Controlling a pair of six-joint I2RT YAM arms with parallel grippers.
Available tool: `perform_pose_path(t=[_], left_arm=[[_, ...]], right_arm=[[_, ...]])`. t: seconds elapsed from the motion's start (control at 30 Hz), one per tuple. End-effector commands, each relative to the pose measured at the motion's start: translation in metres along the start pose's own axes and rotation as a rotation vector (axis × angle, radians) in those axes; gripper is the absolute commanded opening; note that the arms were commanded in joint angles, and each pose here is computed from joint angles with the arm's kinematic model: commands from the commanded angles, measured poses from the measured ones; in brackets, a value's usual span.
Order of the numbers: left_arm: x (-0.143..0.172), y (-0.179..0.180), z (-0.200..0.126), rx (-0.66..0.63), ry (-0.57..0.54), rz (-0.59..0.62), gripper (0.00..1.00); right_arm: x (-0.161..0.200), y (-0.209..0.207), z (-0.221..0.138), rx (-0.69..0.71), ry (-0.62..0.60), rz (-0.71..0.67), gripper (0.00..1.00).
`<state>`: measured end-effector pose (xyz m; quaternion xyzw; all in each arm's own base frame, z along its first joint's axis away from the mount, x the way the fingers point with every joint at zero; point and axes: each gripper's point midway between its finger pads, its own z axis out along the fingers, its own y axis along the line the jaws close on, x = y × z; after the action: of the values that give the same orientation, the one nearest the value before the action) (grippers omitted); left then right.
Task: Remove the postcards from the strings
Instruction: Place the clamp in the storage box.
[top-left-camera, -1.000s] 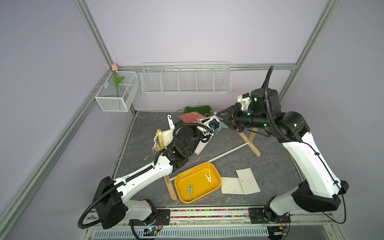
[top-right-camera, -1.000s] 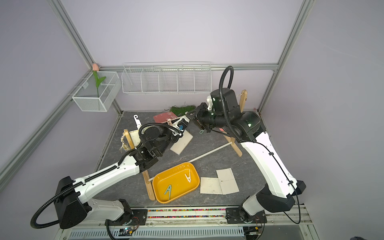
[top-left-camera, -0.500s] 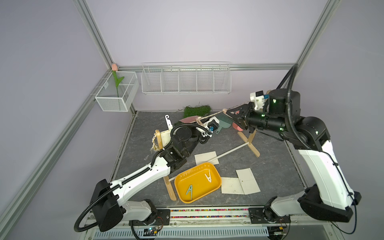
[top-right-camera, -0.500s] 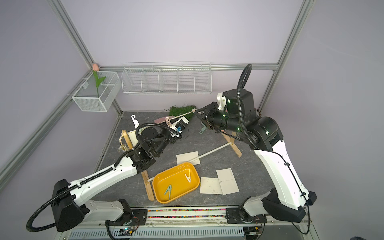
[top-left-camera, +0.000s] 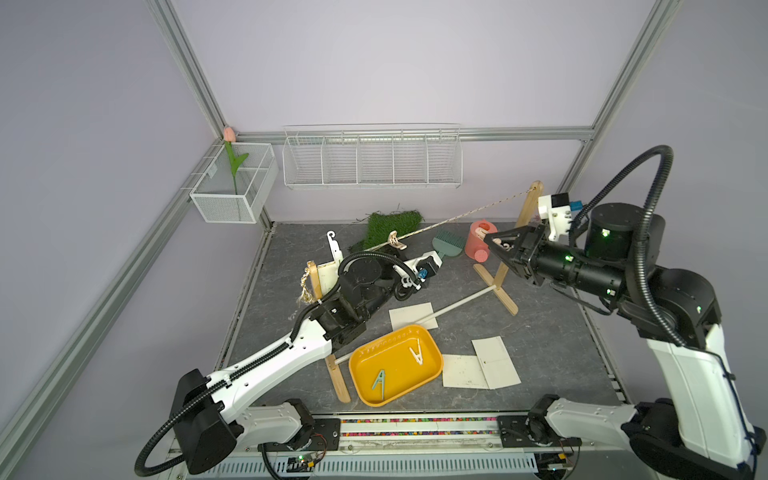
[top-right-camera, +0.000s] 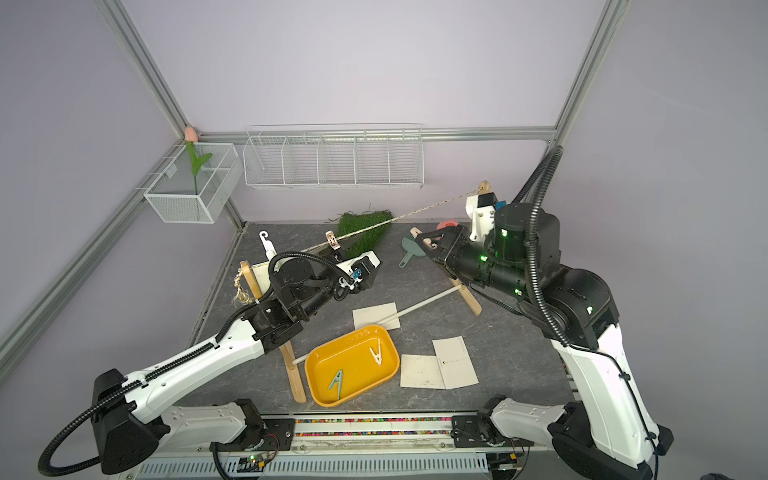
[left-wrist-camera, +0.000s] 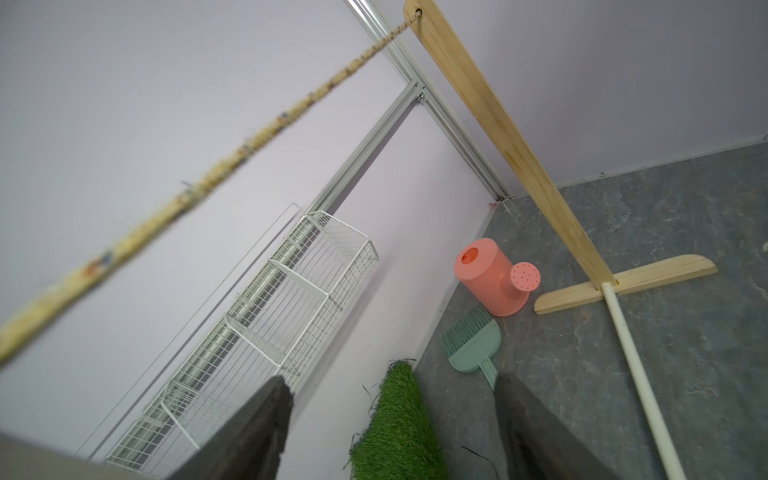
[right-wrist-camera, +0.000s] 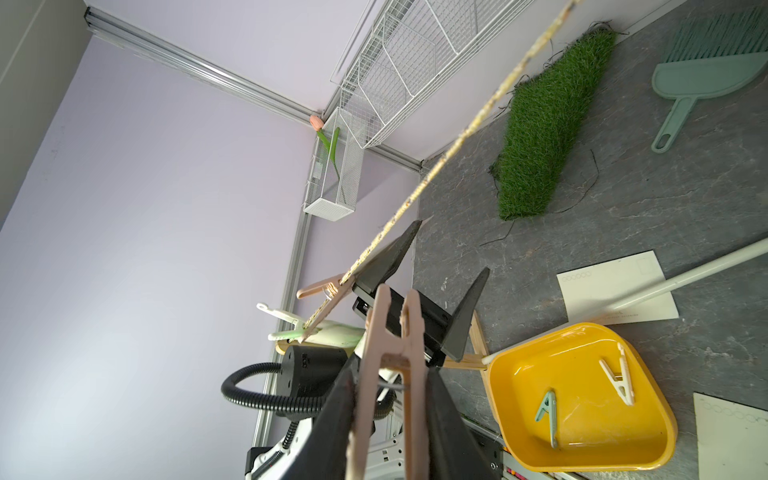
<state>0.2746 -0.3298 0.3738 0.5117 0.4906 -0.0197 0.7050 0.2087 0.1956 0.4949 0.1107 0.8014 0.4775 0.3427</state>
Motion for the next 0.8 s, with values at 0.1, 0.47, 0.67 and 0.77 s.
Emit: perform_pose_path(t=[0.1,0.47,0.67,0.77], left_arm=[[-0.014,-0.044,-0.014,0.265,-0.03,0.011,0.93],[-0.04,-0.08,-0.061,0.503,-0.074,-0.199,0.93],[-0.082,-0.054,-0.121,0.5,-0.24,-0.365,0.93],[-0.099,-0.035,-0.15,0.476,-0.314,-0.433,0.93]], right_arm=[[0.01,-0.019,-0.016,0.003,-0.02,-0.146,0.28],[0.054,-0.083,-0.035,-0.002,0.0,-0.339,0.29],[0.073,-0.114,-0.015,0.023,0.05,-0.385,0.31],[0.088,-0.122,0.017,0.001,0.127,-0.387,0.3]])
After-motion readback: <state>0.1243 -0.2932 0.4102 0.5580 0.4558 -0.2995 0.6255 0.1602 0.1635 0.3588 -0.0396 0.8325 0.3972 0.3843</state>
